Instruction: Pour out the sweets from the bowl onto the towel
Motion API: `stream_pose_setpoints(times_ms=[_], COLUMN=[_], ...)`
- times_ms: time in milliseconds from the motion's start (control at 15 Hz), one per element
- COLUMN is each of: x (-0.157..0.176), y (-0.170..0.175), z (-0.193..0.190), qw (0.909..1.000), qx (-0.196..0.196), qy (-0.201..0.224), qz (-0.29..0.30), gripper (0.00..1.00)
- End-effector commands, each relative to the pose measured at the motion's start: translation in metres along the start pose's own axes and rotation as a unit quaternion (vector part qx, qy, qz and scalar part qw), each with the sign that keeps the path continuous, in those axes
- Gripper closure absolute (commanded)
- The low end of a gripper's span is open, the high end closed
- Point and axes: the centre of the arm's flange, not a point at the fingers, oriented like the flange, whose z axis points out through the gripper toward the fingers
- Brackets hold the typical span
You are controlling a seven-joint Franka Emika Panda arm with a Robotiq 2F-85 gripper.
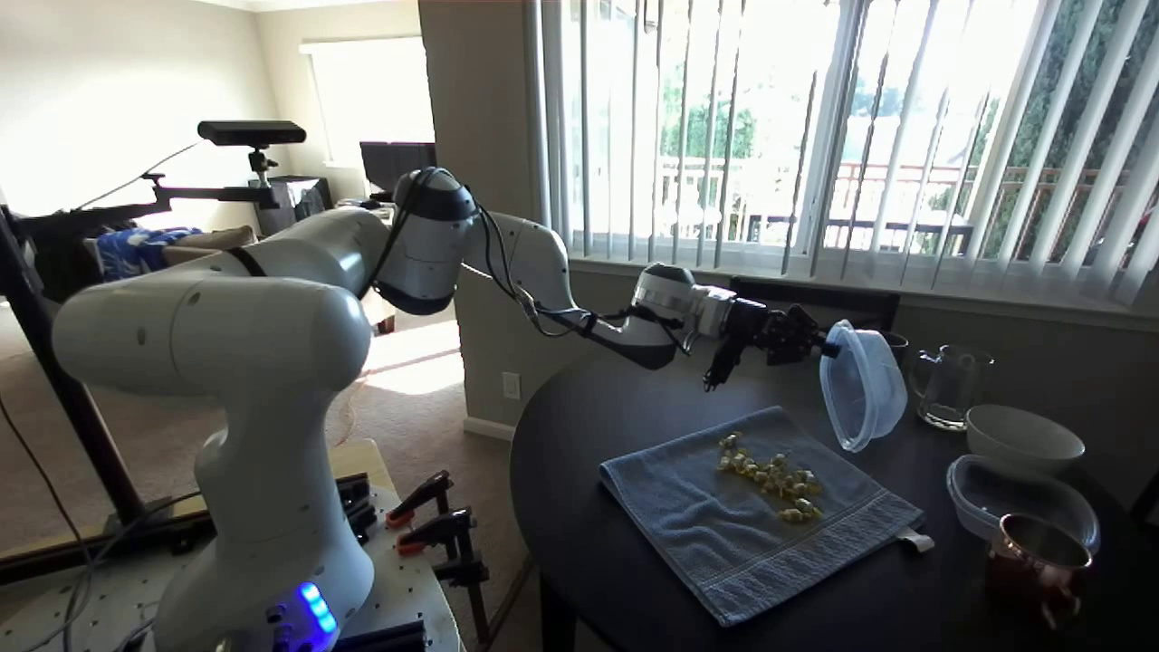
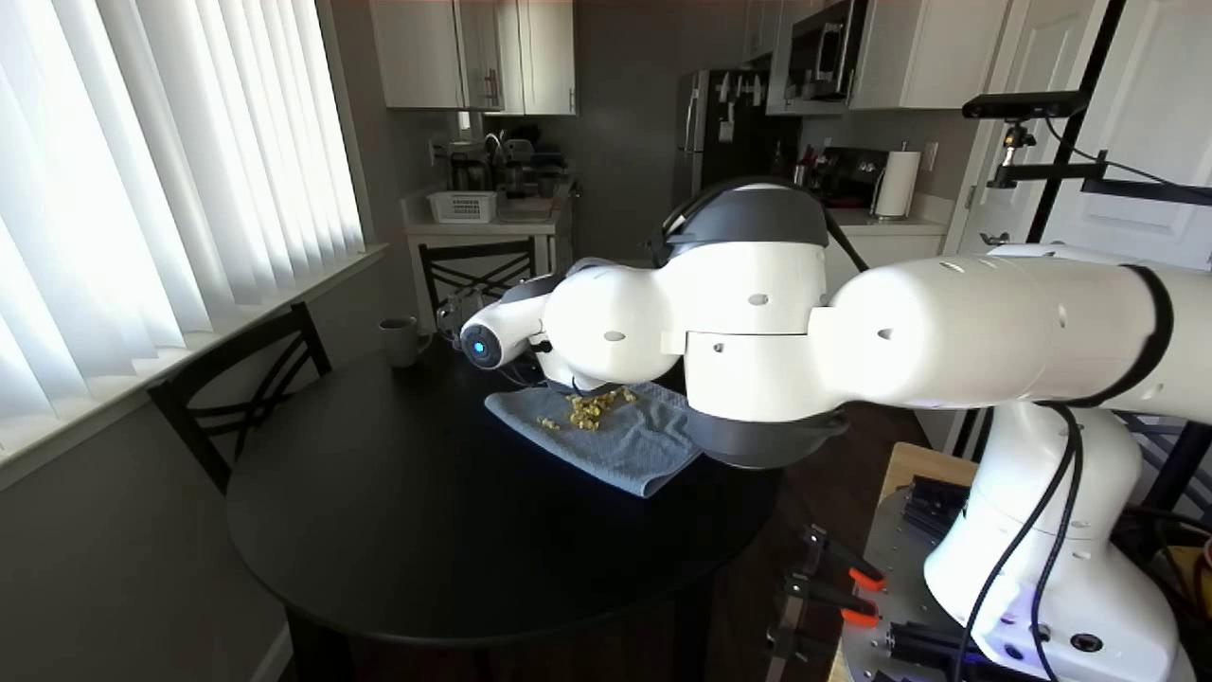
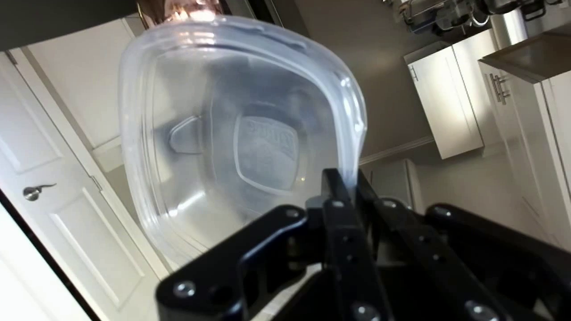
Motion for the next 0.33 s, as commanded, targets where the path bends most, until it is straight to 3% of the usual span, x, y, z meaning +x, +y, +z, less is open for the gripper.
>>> stream_pose_setpoints(times_ms=[0,267], x=[-0.0024,-0.0094], y=[0.0038,0.0067], z=[-0.0010,-0.0055], qw=[0.9997,0.9992], qx=[0.010,0.009], qy=[0.001,-0.022], qz=[-0.021,-0.031], gripper=[0.98,0.98])
